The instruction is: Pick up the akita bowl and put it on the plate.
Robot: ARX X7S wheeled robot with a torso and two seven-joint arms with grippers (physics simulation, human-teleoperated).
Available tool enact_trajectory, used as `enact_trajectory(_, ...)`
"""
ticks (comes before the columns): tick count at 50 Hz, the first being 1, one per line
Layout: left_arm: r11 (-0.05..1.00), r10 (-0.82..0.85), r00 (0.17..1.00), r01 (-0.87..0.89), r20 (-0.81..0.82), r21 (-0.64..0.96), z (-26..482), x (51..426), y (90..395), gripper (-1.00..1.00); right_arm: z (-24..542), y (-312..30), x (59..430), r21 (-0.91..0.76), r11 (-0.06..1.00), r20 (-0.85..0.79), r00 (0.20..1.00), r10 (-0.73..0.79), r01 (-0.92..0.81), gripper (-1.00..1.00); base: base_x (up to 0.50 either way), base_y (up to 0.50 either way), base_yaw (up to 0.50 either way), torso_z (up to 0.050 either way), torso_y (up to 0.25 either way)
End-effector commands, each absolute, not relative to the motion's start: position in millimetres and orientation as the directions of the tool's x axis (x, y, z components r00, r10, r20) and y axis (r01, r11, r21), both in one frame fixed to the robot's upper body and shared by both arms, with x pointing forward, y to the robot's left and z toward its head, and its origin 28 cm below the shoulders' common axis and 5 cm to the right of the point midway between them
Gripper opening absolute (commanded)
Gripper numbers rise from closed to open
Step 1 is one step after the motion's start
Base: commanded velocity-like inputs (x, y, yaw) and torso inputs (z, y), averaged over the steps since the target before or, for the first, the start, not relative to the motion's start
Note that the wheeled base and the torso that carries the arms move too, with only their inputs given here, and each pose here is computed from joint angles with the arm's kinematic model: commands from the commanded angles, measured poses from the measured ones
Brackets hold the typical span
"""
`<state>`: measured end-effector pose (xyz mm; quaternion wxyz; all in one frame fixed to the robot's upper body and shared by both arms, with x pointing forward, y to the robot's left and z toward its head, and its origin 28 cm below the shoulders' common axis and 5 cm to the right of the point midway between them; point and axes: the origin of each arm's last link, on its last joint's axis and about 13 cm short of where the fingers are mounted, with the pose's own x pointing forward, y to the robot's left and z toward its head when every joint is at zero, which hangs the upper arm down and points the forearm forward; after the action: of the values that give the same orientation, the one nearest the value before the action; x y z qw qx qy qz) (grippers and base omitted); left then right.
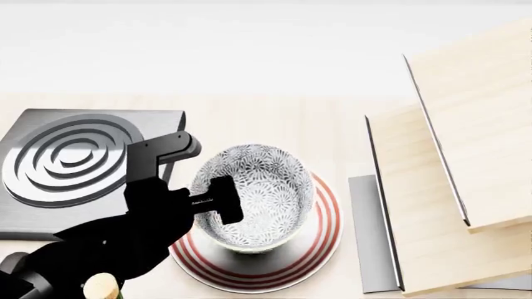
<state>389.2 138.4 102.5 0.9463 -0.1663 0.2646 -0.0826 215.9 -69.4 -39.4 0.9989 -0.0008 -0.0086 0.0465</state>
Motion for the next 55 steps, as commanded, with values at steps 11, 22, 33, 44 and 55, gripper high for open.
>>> enact_trajectory(11,0.929,-0.237,0.853,0.06,-0.464,-0.365,101.2,389.7,139.9,1.0,-56.4,-60.5,212.2,-0.074,0.988,-0.033,0.991,0.13,-0.132,1.0,0.0,0.0,0.0,-0.005,0.0)
enact_trajectory(22,0.949,-0.217,0.88,0.089,-0.422,-0.302,119.0,398.6,143.5,1.0,-57.7,-61.3,214.0,-0.074,0.989,-0.037,0.992,0.123,-0.126,1.0,0.0,0.0,0.0,-0.006,0.0)
enact_trajectory(33,0.974,-0.174,0.932,0.115,-0.319,-0.197,150.8,414.5,156.8,1.0,-57.9,-63.0,215.4,-0.073,0.99,-0.036,0.992,0.118,-0.12,1.0,0.0,0.0,0.0,-0.006,0.0)
enact_trajectory(44,0.98,-0.185,0.981,0.181,-0.057,-0.08,210.7,359.2,189.4,1.0,-52.4,-63.1,211.9,-0.073,0.99,-0.023,0.993,0.118,-0.12,1.0,0.0,0.0,0.0,-0.006,0.0)
enact_trajectory(55,0.991,-0.098,0.989,0.108,0.114,-0.084,225.6,304.6,227.9,1.0,-35.6,-67.5,210.6,-0.083,0.991,0.04,0.993,0.111,-0.107,1.0,0.0,0.0,0.0,-0.002,0.0)
